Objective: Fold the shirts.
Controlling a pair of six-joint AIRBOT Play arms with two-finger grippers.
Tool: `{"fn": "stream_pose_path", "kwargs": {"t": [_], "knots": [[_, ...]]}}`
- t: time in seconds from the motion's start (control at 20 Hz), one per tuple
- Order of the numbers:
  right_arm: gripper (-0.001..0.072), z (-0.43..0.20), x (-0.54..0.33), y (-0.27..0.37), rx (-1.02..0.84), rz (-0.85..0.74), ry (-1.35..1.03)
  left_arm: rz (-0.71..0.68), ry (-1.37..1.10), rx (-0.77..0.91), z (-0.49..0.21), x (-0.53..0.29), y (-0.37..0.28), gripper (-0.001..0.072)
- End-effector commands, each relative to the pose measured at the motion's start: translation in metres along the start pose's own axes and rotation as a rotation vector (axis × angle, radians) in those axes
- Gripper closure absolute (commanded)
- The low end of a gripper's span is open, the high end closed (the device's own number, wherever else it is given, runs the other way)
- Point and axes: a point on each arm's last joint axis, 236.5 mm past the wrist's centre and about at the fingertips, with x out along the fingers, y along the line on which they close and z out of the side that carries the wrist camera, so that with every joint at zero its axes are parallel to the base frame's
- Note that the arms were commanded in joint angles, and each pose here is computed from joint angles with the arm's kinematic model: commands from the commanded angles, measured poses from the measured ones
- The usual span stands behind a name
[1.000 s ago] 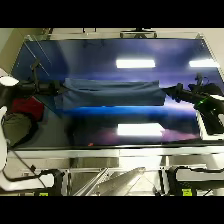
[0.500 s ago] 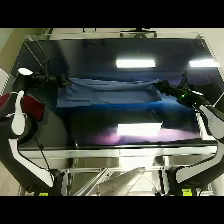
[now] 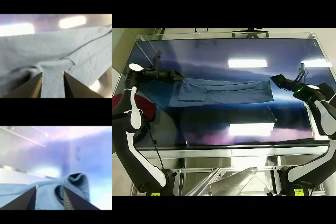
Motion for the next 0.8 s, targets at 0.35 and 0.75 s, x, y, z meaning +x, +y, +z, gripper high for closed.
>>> {"fn": "stream_pose_path", "kwargs": {"t": [0.35, 0.75], "knots": [[0.0049, -0.046, -0.001, -0.034, 0.072, -0.061, 0.413, -0.008, -0.013, -0.09, -0.002, -0.056, -0.013, 0.0705], [0.0119, -0.068, 0.018, -0.036, 0.15, -0.005, 0.516, -0.074, 0.107, -0.041, -0.023, -0.029, -0.052, 0.0704]]}}
